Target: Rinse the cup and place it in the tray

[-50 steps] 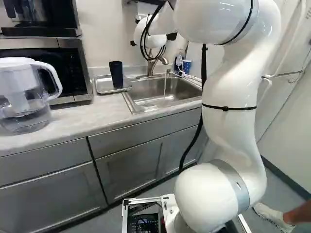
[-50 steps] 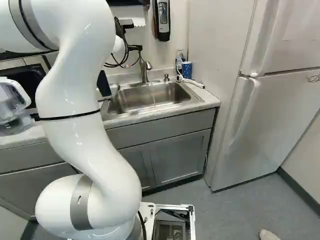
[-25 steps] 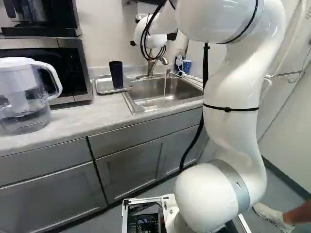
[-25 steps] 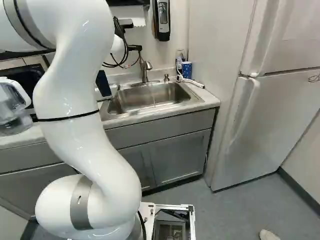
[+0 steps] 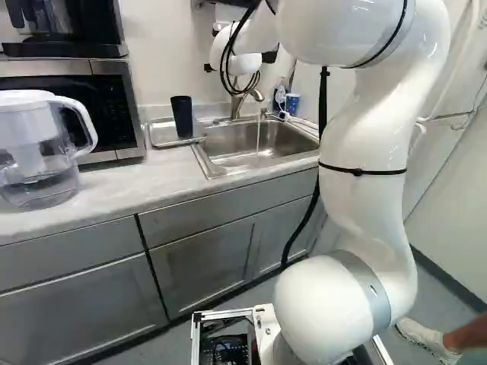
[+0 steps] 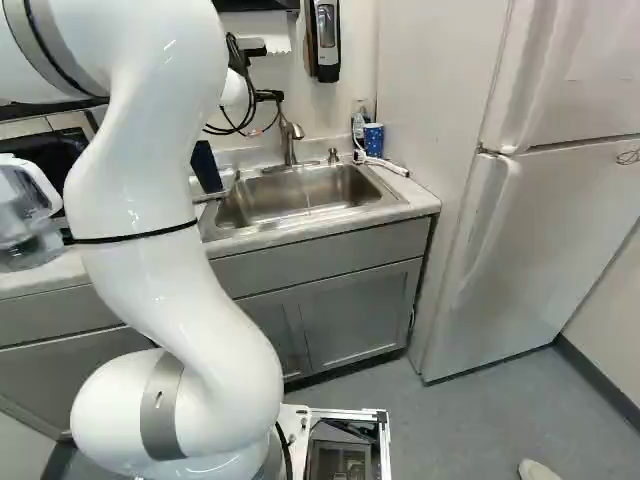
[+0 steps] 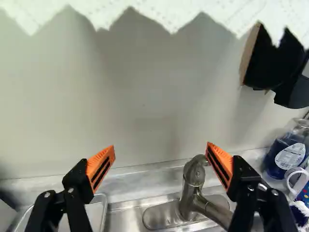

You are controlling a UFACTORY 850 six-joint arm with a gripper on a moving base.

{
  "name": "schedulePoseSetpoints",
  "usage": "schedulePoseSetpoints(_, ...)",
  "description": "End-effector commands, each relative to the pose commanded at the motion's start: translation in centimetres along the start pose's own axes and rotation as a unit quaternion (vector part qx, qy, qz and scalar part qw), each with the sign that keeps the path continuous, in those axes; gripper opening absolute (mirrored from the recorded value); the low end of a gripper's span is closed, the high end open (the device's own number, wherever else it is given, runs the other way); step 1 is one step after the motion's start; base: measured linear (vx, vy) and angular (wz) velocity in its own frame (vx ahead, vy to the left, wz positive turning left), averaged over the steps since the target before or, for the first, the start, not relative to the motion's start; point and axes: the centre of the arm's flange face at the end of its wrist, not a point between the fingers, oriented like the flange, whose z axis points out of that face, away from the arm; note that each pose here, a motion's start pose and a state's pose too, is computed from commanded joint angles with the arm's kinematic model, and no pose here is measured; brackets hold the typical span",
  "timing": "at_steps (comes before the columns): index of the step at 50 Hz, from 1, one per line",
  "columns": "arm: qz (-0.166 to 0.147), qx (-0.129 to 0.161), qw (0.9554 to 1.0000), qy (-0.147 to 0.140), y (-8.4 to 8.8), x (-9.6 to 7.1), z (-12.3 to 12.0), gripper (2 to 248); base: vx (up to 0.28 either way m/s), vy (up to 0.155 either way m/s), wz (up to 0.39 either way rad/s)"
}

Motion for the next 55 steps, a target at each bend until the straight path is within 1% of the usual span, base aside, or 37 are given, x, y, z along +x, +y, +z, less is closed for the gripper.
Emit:
schedulePoseSetpoints(18, 0.000, 0.001, 1.0000, -0.009, -0.1, -0.2, -0.4, 247, 0.000, 0.000, 0.000)
schedulePoseSetpoints(55, -0.001, 0.005, 0.9996, -0.028, -0.3, -0.6, -2.4, 247, 0.000, 0.000, 0.000)
